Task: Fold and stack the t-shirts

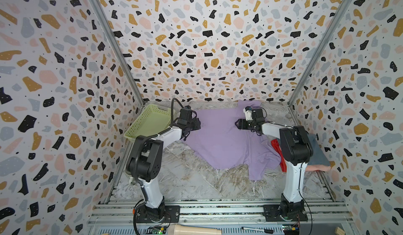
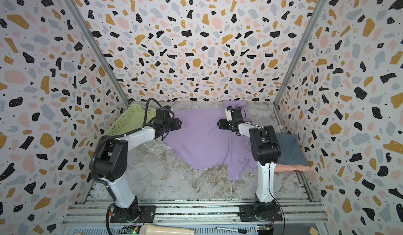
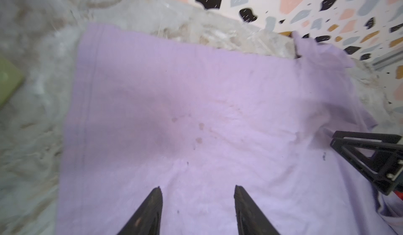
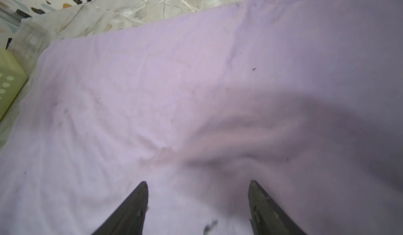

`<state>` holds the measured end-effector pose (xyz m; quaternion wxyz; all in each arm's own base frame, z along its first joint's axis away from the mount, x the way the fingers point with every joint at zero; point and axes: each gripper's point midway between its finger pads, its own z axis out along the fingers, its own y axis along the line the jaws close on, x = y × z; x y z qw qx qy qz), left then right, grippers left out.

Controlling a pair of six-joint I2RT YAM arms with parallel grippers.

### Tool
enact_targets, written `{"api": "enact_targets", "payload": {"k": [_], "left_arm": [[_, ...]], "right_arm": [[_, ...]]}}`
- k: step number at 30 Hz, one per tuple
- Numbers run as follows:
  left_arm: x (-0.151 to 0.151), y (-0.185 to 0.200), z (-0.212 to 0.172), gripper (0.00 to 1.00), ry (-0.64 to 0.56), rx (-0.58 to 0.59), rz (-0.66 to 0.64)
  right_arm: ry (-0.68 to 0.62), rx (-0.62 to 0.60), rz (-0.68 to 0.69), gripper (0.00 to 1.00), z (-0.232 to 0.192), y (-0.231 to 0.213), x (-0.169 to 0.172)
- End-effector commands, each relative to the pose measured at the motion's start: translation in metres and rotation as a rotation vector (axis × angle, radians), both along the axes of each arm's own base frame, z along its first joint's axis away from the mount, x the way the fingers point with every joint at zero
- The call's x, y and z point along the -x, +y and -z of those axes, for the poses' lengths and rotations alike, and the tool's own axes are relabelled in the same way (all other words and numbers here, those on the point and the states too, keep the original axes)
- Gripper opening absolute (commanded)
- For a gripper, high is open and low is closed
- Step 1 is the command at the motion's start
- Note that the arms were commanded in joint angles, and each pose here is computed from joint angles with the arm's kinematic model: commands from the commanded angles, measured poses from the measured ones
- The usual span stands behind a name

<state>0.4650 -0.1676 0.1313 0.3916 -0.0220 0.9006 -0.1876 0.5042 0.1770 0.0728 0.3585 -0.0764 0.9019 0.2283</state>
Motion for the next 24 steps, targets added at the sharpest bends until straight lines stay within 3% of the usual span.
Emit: {"api": "enact_targets", "payload": {"k": [1,6,10,24], "left_arm": [[0.051,0.019,0.017,0.51,0.094,-0.052,-0.027],[0.119,0.033,0.047,0.49,0.203,-0.135,-0.035],[0.146,0.031,0.07,0.46,0.253,-0.136,-0.017],[0.144,0.004,0.111,0.43,0.292,-0.12,0.041]], "right_arm": [[-0.12,-0.002,0.016,0.75,-0.074,-0.009,0.027],[-0.063,-0.011,0.079,0.77,-0.079,-0.031,0.092],[-0.015,-0.041,0.129,0.78,-0.071,-0.043,0.141],[0.114,-0.041,0.274,0.8,-0.034,-0.072,0.216]]}}
